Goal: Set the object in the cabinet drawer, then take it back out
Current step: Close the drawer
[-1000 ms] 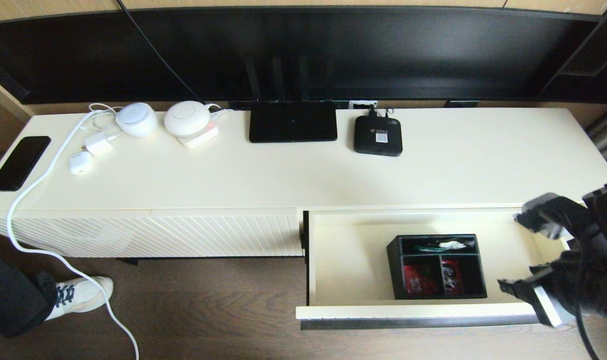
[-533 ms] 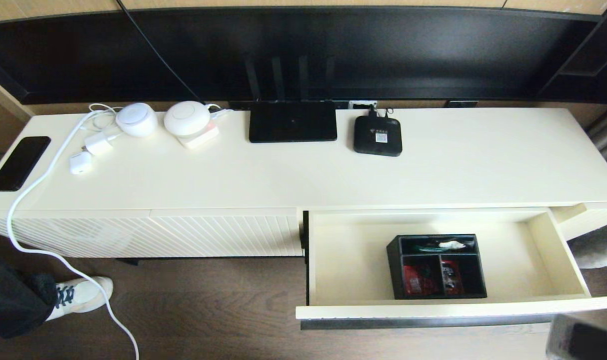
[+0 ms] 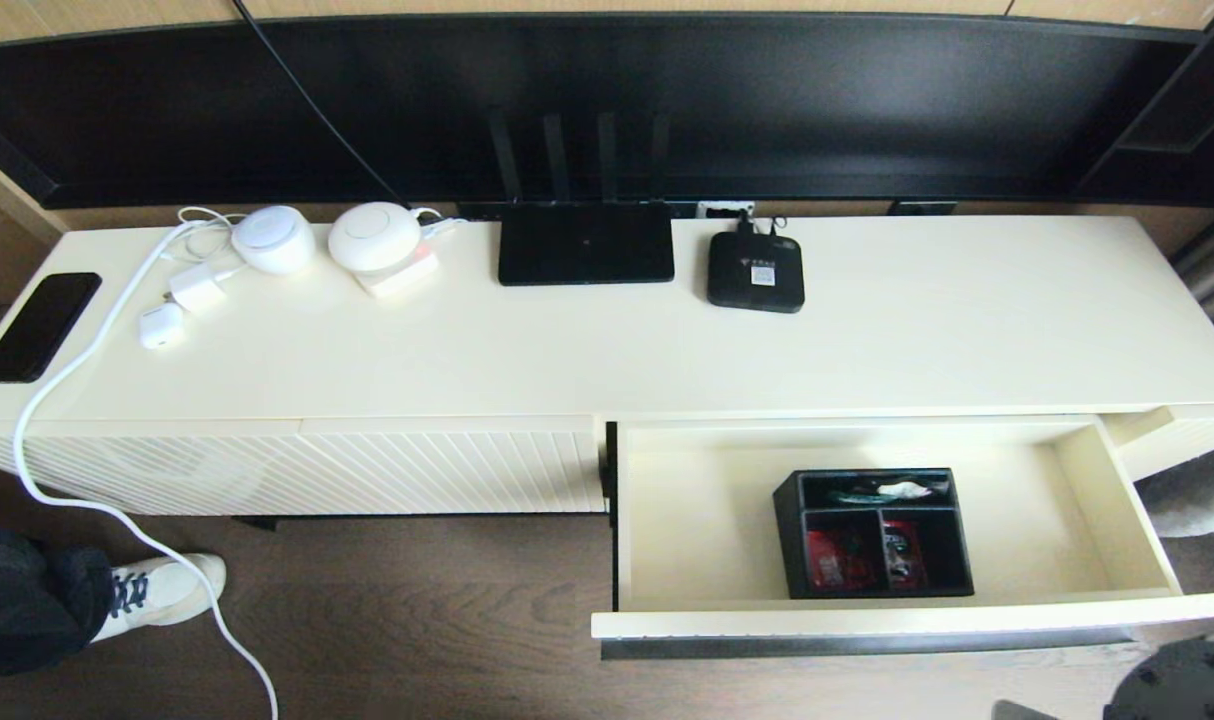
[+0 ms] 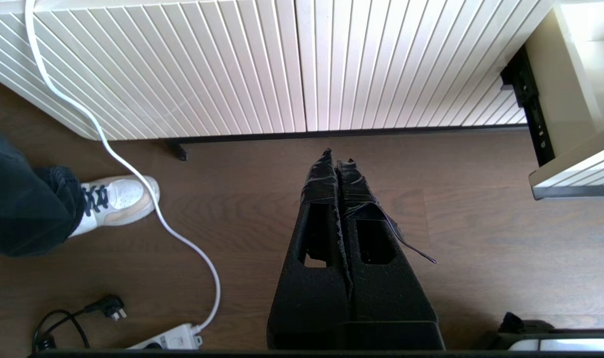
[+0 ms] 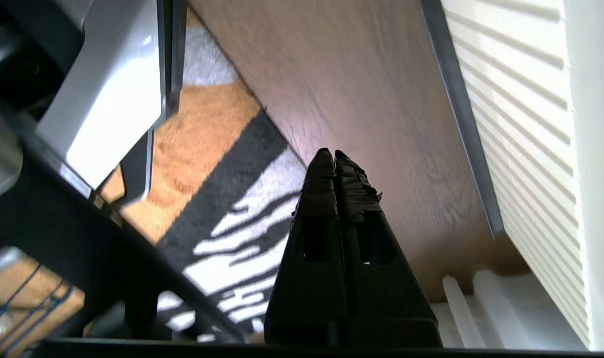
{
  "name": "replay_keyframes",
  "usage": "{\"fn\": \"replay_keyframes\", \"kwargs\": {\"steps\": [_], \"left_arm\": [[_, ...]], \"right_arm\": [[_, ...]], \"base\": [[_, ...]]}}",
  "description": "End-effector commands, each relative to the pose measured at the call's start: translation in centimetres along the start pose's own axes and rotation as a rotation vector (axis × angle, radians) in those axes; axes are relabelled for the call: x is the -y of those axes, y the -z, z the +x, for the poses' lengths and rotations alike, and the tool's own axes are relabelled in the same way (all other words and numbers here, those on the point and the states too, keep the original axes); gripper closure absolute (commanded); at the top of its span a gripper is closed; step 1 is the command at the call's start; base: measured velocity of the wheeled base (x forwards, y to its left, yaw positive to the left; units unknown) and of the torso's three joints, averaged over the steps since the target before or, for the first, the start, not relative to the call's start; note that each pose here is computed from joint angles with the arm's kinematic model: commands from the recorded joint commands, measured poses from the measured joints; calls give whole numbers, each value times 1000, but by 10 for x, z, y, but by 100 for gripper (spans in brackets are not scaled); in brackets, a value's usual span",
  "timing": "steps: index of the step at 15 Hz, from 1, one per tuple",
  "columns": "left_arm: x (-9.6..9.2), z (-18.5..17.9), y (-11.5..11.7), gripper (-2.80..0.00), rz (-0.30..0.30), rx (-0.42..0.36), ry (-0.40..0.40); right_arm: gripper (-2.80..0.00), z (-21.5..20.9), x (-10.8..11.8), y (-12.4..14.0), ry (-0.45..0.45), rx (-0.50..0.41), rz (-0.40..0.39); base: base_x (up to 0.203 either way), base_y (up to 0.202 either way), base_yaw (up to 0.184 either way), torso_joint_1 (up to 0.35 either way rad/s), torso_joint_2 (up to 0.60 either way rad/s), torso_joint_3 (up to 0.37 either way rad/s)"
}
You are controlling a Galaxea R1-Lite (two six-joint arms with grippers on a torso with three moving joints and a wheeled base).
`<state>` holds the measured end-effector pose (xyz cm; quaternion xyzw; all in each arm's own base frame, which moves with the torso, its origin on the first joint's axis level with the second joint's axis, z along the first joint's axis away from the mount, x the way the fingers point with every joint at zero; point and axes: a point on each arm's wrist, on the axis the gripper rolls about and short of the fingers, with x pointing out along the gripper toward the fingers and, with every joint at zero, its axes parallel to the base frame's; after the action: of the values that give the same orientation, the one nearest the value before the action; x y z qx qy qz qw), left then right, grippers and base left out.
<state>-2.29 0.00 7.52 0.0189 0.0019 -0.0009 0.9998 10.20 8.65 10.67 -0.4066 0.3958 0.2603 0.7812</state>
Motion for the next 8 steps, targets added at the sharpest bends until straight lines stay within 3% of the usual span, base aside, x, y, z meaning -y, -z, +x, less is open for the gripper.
{"fn": "replay_keyframes", "kwargs": {"steps": [1, 8], "left_arm": [[0, 0, 0, 0, 0, -2, 0], [0, 0, 0, 0, 0, -1, 0]], "right_arm": [[0, 27, -7, -8, -8, -25, -13], [0, 50, -1, -23, 57, -6, 38]], "base": [[0, 0, 0, 0, 0, 0], [0, 0, 0, 0, 0, 0]]}}
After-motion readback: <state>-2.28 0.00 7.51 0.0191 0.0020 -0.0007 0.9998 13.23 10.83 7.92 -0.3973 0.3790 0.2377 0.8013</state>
